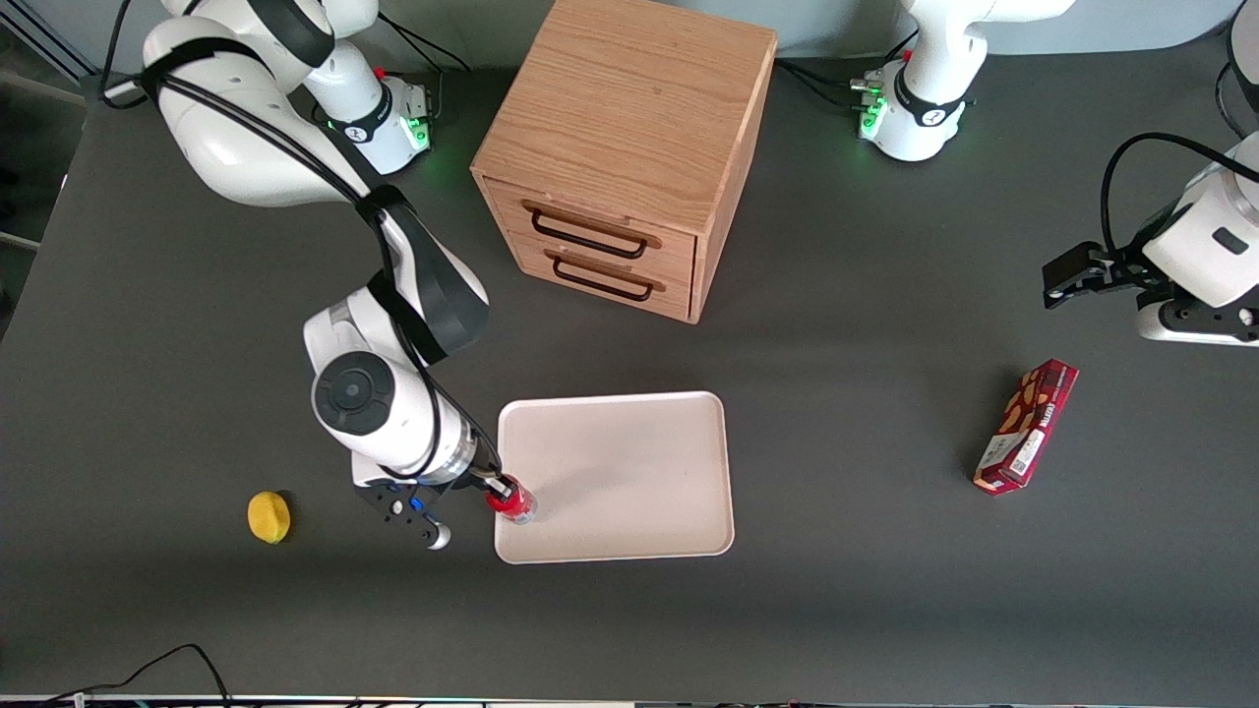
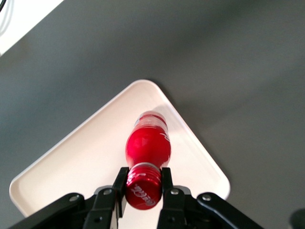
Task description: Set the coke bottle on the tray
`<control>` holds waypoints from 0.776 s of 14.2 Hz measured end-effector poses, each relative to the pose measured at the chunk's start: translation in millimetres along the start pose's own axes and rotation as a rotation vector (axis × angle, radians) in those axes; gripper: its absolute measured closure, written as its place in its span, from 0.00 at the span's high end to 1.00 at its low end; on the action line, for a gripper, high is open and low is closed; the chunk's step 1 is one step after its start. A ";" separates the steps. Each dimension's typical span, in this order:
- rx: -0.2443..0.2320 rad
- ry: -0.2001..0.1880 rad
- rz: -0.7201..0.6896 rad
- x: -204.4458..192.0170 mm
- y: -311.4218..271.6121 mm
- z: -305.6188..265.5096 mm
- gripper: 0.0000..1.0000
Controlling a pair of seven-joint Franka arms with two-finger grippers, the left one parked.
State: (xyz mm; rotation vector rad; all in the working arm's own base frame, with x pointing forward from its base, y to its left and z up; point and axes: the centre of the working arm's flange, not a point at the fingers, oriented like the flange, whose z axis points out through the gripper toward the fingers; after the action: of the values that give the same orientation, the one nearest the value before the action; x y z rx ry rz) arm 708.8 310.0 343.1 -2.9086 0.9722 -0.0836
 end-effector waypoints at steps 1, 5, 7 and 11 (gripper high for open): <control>0.004 0.005 0.006 1.1 -1.0 11.4 0.31; 0.013 0.009 0.010 3.9 -3.2 8.0 0.53; -0.017 -0.013 -0.008 1.0 -1.2 -4.8 0.78; -0.111 -0.016 -0.153 14.9 47.9 -157.1 1.00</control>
State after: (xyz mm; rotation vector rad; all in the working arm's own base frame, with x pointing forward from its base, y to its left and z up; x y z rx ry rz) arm 680.3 254.6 495.8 -3.0760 0.7749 -0.0157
